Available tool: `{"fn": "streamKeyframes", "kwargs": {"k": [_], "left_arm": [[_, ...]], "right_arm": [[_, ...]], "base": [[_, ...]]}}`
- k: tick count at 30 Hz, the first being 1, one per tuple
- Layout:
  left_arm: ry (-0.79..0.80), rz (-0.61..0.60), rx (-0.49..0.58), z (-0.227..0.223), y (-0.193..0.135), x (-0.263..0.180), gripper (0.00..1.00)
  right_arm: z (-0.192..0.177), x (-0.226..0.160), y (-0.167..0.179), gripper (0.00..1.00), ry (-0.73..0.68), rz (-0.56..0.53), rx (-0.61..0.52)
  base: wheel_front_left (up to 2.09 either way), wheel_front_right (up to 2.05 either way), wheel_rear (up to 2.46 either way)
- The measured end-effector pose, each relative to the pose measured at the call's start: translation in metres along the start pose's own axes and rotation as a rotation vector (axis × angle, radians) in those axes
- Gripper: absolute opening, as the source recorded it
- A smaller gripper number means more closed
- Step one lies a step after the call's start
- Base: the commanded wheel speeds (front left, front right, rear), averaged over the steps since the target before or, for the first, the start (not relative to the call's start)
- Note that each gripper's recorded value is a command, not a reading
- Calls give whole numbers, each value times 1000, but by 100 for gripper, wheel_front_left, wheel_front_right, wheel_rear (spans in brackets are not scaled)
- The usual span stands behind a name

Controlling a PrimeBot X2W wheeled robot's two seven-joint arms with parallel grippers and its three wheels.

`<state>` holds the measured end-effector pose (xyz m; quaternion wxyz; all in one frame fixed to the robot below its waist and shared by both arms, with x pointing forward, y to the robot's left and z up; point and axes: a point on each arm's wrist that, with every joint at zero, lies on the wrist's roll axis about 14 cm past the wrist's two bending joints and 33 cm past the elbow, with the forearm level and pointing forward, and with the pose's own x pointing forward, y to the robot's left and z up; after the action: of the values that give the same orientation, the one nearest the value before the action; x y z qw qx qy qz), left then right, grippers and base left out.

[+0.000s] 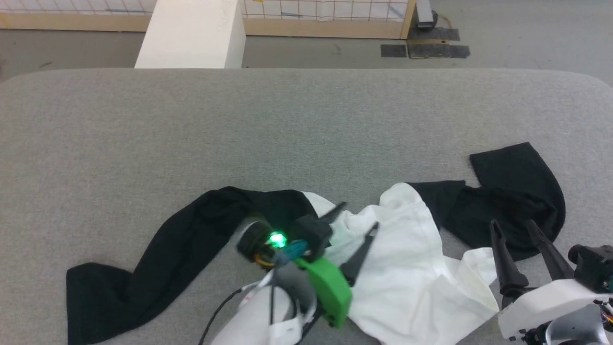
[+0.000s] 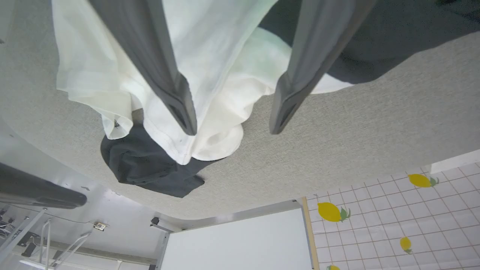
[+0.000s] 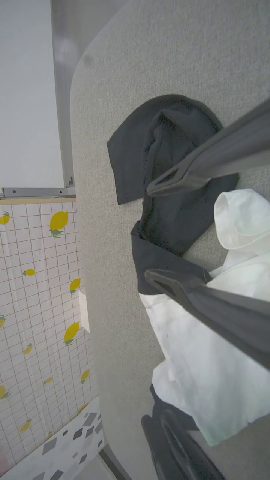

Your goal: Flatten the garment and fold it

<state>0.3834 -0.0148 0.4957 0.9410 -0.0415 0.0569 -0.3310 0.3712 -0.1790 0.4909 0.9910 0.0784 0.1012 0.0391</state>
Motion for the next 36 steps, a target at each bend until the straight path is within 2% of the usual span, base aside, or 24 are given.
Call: {"fn": "streamKeyframes", "kwargs": {"k": [4,9,10,11,12,16,19,23,27,28,29,30,33,36], "left_arm": [[124,-102,16,-14,-24,15,100],[272,-151,31,-36,-33,21,100],[274,-161,33,-35,-35,23,90],[272,-170,37,-34,-37,24,39],[273,-178,39,-33,-39,25,0],[280,-212,46,-32,-47,21,0],[305,-275,11,-35,-66,11,0],[376,-380,-91,-43,-93,-17,0],[586,-396,-216,-77,-92,-64,0],[654,-381,-233,-88,-87,-78,29],[698,-358,-243,-96,-82,-88,69],[742,-322,-262,-103,-74,-99,100],[802,-229,-308,-113,-59,-118,100],[649,-116,-405,-90,-42,-106,100]], "right_arm": [[1,-1,-3,100,-11,-12,3],[-1,-6,-9,100,-10,-32,8],[-1,-7,-11,100,-12,-38,9],[-1,-8,-13,100,-11,-44,11],[-2,-9,-14,100,-11,-48,11],[0,-11,-16,100,-20,-54,14],[2,-10,-16,100,-26,-52,14],[5,-8,-11,100,-35,-36,16],[8,-5,-4,100,-37,-13,13],[8,-4,-2,100,-35,-7,12],[8,-4,0,100,-32,-1,11],[7,-3,2,100,-28,5,11],[7,-2,7,100,-21,21,10],[9,-2,10,100,-23,30,8]], "base": [[0,0,0],[0,0,0],[0,0,0],[0,0,0],[0,0,0],[0,0,0],[0,0,0],[0,0,0],[0,0,0],[0,0,0],[0,0,0],[0,0,0],[0,0,0],[0,0,0]]}}
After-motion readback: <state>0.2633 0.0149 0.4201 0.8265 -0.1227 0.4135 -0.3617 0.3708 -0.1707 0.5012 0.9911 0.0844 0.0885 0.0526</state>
